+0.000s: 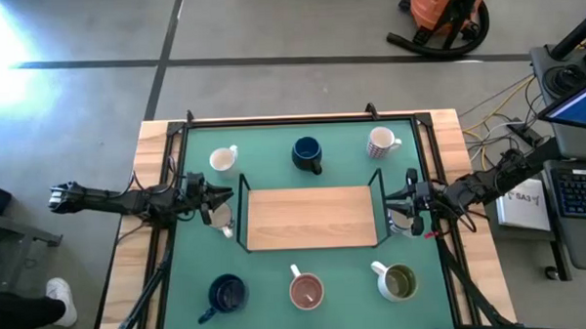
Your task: Place coffee mugs
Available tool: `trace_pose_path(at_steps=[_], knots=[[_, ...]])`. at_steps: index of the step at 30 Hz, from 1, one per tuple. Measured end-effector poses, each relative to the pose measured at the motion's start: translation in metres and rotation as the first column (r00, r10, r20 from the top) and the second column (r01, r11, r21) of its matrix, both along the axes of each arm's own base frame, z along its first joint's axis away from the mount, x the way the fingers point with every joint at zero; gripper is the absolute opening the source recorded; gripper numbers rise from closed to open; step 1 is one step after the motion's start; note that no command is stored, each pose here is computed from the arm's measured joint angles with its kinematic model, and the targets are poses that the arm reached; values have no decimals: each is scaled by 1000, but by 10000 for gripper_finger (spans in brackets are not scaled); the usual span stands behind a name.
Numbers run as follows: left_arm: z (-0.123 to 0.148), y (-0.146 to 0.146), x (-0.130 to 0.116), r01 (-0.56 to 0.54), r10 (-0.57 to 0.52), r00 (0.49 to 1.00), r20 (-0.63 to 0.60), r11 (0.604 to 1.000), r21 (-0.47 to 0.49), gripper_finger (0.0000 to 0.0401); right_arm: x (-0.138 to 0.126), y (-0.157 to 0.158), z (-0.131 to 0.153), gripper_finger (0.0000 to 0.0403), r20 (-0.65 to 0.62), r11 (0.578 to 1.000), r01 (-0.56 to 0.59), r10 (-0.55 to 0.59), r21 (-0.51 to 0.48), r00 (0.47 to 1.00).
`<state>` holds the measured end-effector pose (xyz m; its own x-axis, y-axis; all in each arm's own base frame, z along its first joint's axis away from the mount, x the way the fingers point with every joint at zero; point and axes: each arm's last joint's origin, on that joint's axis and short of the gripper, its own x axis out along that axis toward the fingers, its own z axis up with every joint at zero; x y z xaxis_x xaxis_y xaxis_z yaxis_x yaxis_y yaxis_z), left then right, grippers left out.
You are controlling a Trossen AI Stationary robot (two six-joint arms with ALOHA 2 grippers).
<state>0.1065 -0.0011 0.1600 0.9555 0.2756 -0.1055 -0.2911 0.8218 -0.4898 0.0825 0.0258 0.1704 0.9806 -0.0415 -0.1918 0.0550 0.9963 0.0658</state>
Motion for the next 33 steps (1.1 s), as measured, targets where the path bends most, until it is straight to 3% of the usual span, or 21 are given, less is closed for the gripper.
trace_pose_path(at_steps=[8,19,33], knots=[[0,0,0,-2,2,1000,-2,1000,8,76,0,0,0,86,0,1000,0,0,0,1000],[1,3,-1,-56,87,993,-84,949,311,76,0,0,0,86,0,1000,0,0,0,1000],[6,6,-2,-176,196,980,-31,930,323,76,0,0,0,86,0,1000,0,0,0,1000]])
